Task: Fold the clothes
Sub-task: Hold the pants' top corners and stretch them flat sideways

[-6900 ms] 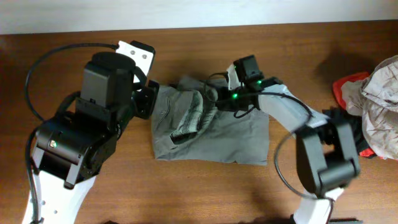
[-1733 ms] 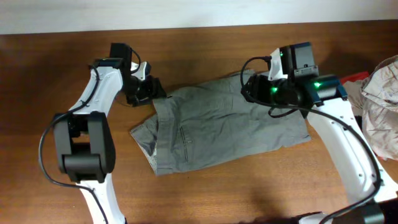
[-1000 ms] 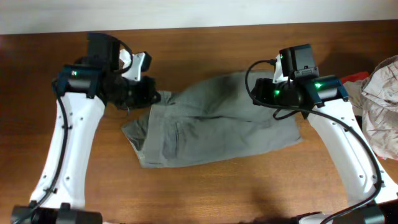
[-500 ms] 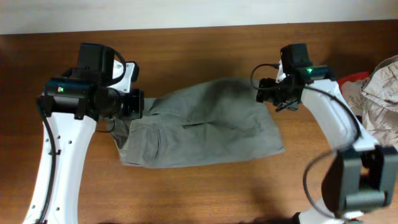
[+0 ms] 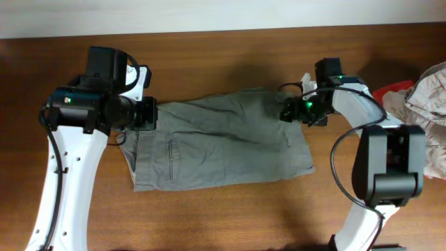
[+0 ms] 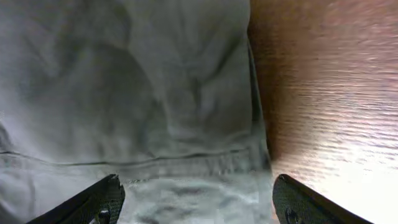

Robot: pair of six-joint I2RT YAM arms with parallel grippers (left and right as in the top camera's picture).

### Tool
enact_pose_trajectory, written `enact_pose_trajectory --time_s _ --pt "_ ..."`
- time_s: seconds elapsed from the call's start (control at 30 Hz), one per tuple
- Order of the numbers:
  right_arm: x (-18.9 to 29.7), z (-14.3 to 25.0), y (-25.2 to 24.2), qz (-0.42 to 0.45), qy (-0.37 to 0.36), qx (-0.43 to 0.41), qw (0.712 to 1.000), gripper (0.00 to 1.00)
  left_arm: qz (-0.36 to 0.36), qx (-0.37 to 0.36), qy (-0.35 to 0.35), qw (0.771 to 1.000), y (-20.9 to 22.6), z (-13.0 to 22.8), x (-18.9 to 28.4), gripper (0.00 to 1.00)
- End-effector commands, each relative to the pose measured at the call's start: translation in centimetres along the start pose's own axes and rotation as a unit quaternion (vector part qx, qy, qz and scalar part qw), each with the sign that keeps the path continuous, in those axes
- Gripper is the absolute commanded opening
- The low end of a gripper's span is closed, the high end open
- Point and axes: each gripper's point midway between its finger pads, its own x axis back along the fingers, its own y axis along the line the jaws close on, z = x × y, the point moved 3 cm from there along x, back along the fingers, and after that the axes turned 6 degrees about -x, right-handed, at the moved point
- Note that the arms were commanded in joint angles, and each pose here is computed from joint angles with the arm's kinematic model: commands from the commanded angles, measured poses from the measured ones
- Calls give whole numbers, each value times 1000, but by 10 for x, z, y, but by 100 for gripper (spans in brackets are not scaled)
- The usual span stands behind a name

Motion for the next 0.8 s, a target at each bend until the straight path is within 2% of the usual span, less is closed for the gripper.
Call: enact_pose_trajectory --time_s 0.0,0.1,0.13,0.33,0.4,0.47,0.57,0.63,0.67,0.7,0.77 --pt "-9 2 0 -10 12 10 1000 81 -13 -4 -11 1000 4 -1 6 26" --pt "-10 -1 0 -11 6 12 1000 82 -34 -3 -8 999 10 -2 4 33" --pt "-9 -6 0 -12 -7 16 1000 82 -41 -2 -5 999 13 -3 0 41" --pt "-9 -13 5 -30 -20 21 999 80 -42 12 39 998 21 -2 -28 44" --pt "-9 -12 6 -30 -20 22 999 73 -43 26 65 997 26 2 -45 44" --pt "-9 -12 6 -30 -20 22 999 58 -43 41 91 994 32 7 -67 47" --pt "-9 -13 6 -30 -21 23 999 48 -41 55 114 991 39 11 -89 51" --pt "-9 -15 6 -31 -25 25 999 49 -42 62 126 989 45 12 -102 53" --pt "-9 -15 7 -31 -26 25 999 54 -43 66 128 989 48 11 -108 56" --pt "-9 -16 7 -32 -28 26 999 63 -44 70 129 988 52 9 -115 58" --pt "-9 -17 8 -34 -31 27 999 69 -48 78 123 988 62 4 -127 60"
